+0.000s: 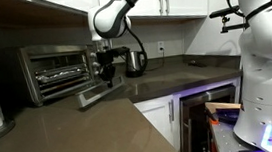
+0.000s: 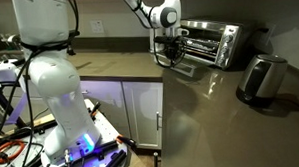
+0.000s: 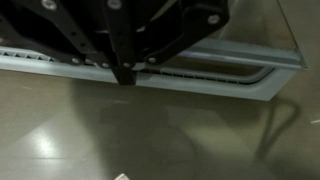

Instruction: Close the open microwave oven.

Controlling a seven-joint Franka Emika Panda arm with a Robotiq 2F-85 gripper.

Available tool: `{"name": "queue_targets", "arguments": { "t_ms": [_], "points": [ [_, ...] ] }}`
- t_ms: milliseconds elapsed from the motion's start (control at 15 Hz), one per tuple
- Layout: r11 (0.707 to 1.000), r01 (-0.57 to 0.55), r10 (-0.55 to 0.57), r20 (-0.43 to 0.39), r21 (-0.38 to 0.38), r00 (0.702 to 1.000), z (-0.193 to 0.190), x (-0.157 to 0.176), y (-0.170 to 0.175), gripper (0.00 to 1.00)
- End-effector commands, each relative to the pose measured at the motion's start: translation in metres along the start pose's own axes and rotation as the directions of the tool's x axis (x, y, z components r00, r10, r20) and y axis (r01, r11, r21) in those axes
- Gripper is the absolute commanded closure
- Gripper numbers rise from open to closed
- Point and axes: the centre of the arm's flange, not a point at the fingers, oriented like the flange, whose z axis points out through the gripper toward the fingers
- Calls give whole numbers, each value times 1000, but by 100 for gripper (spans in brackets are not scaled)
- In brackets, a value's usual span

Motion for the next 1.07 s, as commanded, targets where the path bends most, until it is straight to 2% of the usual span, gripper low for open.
{"name": "queue_targets", "arguments": {
  "t_ms": [0,533,1000],
  "points": [
    [999,-32,29,-62,-43,998,-23,4,32,100],
    [994,-79,72,-100,-74,992,-41,8,80,100],
    [994,-75,66,-106,-83,992,-46,11,77,100]
  ]
}}
